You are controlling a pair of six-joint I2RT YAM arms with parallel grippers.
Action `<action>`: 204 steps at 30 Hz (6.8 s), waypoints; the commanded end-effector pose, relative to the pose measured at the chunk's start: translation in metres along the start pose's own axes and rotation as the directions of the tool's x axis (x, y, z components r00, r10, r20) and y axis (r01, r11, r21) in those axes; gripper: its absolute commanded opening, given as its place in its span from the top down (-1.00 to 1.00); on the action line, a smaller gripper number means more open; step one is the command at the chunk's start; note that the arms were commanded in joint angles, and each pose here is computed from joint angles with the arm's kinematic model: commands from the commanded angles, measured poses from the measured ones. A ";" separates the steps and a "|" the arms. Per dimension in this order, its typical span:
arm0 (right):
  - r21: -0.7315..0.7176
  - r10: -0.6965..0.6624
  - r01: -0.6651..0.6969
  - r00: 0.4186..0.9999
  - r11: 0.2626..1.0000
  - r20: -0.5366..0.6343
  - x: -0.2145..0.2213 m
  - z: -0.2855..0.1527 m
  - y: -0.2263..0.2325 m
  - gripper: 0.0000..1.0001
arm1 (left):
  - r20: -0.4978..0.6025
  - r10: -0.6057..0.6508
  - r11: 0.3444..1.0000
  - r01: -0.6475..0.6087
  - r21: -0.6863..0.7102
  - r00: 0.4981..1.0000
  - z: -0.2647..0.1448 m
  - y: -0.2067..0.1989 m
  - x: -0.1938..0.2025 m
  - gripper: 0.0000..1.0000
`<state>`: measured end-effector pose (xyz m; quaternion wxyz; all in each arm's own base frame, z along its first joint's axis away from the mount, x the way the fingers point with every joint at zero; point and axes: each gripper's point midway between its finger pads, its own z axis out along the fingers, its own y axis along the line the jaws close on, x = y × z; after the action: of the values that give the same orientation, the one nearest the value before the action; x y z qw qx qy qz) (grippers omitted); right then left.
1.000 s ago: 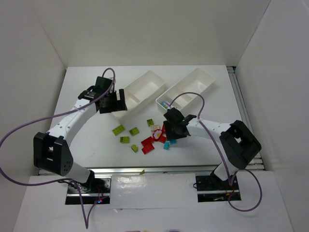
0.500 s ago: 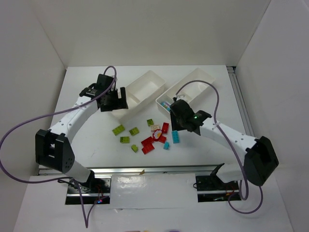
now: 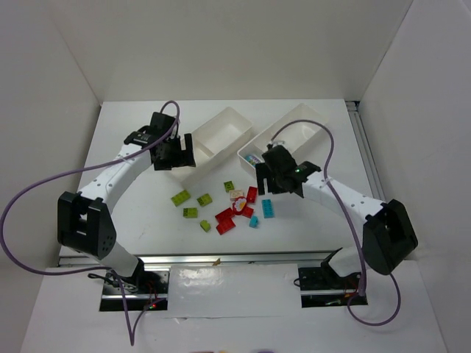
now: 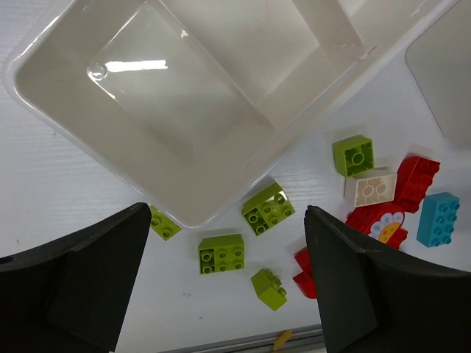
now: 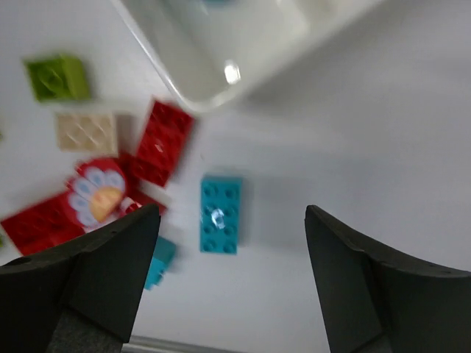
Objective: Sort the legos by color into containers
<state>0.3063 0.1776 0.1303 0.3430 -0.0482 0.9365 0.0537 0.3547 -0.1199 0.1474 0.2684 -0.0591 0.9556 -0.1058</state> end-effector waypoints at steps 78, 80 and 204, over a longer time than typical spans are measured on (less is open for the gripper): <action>-0.180 -0.259 0.218 0.934 0.959 -0.248 0.150 0.019 0.068 -0.64 | -0.027 0.005 1.000 -0.006 -0.006 1.000 0.006 -0.008 0.014 -0.93; -0.179 -0.260 0.219 0.933 0.959 -0.251 0.152 0.022 0.069 -0.55 | -0.027 0.005 1.000 -0.006 -0.006 1.000 0.006 -0.008 0.014 -0.93; -0.074 -0.136 0.127 0.982 0.989 -0.133 0.039 0.040 0.116 0.00 | -0.025 0.047 0.991 -0.050 -0.125 0.999 0.007 0.007 0.011 -0.93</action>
<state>0.2734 0.2902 0.0357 0.2240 -0.1354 0.9641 0.0444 0.3392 -0.1103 0.1263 0.2442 -0.0615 0.9672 -0.0327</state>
